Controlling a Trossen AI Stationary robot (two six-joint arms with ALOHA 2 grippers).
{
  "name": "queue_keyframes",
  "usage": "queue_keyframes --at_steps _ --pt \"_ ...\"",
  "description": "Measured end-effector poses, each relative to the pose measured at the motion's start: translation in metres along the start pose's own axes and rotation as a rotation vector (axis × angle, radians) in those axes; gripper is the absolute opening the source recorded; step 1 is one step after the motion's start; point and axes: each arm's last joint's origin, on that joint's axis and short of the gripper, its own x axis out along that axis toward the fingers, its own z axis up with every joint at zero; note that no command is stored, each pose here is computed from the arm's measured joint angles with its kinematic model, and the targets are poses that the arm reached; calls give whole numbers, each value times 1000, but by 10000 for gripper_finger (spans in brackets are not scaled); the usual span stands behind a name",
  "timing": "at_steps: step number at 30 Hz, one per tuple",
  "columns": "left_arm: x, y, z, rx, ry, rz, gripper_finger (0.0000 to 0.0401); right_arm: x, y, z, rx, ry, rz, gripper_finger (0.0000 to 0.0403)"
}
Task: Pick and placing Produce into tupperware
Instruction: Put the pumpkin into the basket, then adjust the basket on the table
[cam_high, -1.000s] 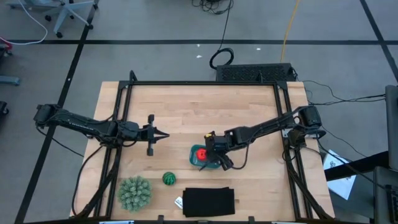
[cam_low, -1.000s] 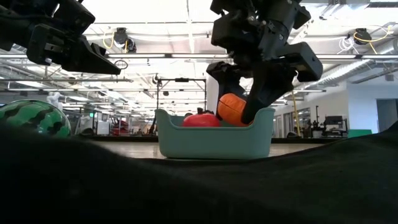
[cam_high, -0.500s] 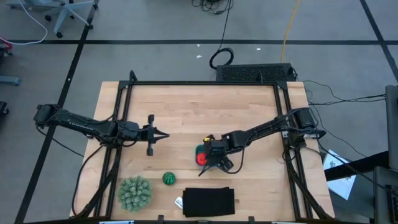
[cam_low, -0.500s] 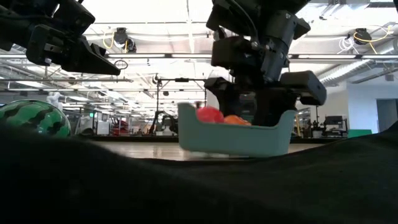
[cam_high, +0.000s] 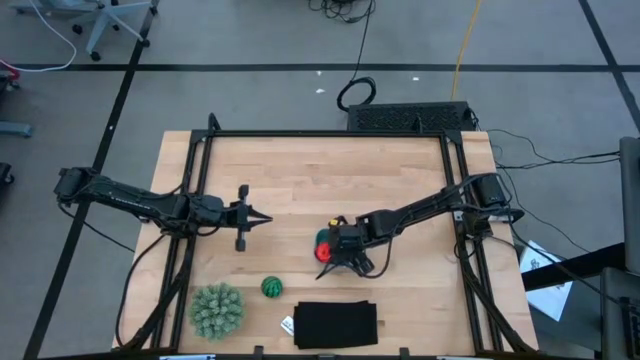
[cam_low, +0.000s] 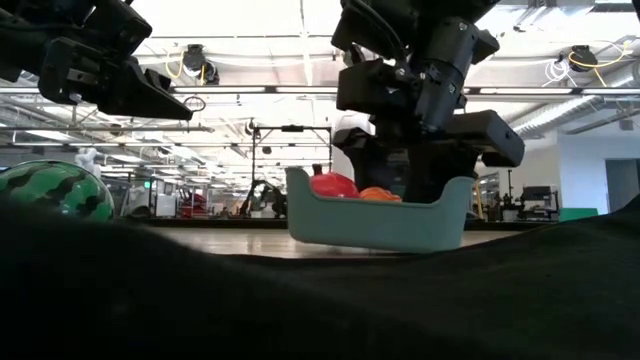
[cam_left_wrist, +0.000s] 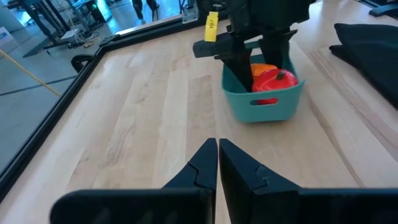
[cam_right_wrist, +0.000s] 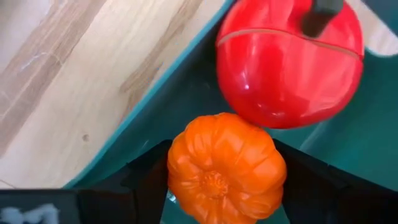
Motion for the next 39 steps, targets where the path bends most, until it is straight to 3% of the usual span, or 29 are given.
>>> queue_keyframes --at_steps 9,18,24,31,39 --pt "0 0 0 -1 -2 0 21 -16 -9 13 66 32 -4 290" --pt "0 0 0 -11 -1 -1 21 -31 -11 18 113 103 -11 292" --pt "0 0 2 -18 -19 2 21 -58 -8 22 112 95 -108 278" --pt "0 0 2 -13 -16 2 21 -82 -11 29 119 -22 -152 216" --pt "0 0 1 -16 -14 2 21 -81 -12 28 98 -2 -171 79"
